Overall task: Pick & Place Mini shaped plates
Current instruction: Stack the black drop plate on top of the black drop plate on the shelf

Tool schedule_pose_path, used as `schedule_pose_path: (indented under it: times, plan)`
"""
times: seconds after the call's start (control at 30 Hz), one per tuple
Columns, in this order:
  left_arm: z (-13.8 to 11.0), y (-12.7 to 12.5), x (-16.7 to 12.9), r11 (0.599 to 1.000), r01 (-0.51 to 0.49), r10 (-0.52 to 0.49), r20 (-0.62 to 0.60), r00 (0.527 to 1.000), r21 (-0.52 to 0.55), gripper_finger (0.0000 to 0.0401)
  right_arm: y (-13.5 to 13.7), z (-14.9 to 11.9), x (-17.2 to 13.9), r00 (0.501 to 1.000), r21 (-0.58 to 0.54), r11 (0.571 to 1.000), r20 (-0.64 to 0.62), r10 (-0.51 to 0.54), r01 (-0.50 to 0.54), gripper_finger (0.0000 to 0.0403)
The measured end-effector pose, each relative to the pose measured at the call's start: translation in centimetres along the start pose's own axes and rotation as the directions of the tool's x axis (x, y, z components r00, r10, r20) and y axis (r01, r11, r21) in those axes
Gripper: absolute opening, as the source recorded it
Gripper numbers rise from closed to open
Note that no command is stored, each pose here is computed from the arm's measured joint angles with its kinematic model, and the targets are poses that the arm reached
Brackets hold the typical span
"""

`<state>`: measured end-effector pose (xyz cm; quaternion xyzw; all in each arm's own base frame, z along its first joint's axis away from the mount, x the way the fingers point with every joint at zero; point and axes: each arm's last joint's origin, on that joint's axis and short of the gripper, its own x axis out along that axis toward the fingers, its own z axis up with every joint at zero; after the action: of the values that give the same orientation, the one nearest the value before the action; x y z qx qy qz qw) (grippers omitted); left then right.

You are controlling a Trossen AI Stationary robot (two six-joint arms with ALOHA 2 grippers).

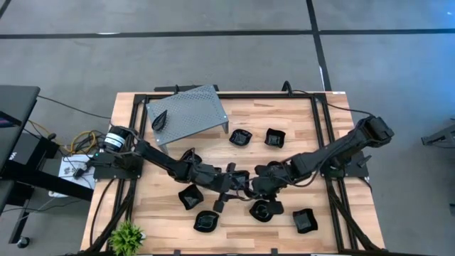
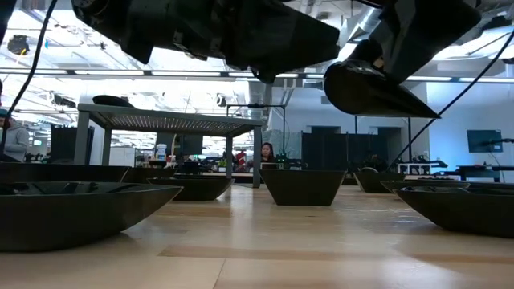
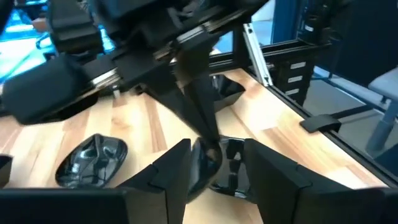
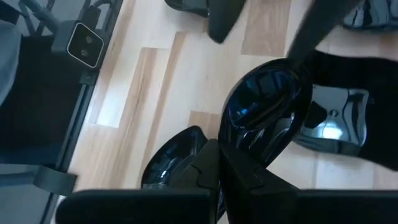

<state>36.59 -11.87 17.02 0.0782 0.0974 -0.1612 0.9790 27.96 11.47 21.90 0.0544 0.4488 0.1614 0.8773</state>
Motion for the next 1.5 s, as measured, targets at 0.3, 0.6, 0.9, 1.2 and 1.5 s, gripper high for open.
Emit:
schedule_pose_path:
  times: [0.3, 0.6, 0.9, 1.2, 1.5]
  plan:
    - [-0.2, 0.7, 0.0, 1.0, -0.02, 0.02, -0.01, 1.0, -0.014, 0.0134, -1.3, 0.3, -0.2, 1.0, -0.098, 0.995, 0.008, -0.027, 0.028, 0.0]
    - [-0.8, 1.5, -0.1, 0.999, -0.038, 0.037, -0.064, 0.997, -0.019, 0.012, -1.5, 1.4, -1.4, 0.998, -0.158, 0.987, -0.045, -0.051, 0.043, 0.0]
    - [-0.8, 1.6, -0.1, 0.999, -0.031, 0.03, -0.063, 0.998, -0.017, 0.0091, -1.6, 1.7, -1.9, 0.995, -0.173, 0.984, -0.079, -0.06, 0.046, 0.0]
    - [-0.8, 1.5, -0.1, 1.0, 0.001, -0.001, -0.059, 0.998, -0.005, 0.005, -1.8, 1.9, -2.0, 0.996, -0.189, 0.981, -0.059, -0.06, 0.048, 0.0]
    - [-0.9, 1.4, -0.1, 1.0, 0.021, -0.021, -0.066, 0.998, -0.005, 0.0016, -1.9, 2.1, -2.0, 0.997, -0.196, 0.979, -0.037, -0.064, 0.055, 0.0007]
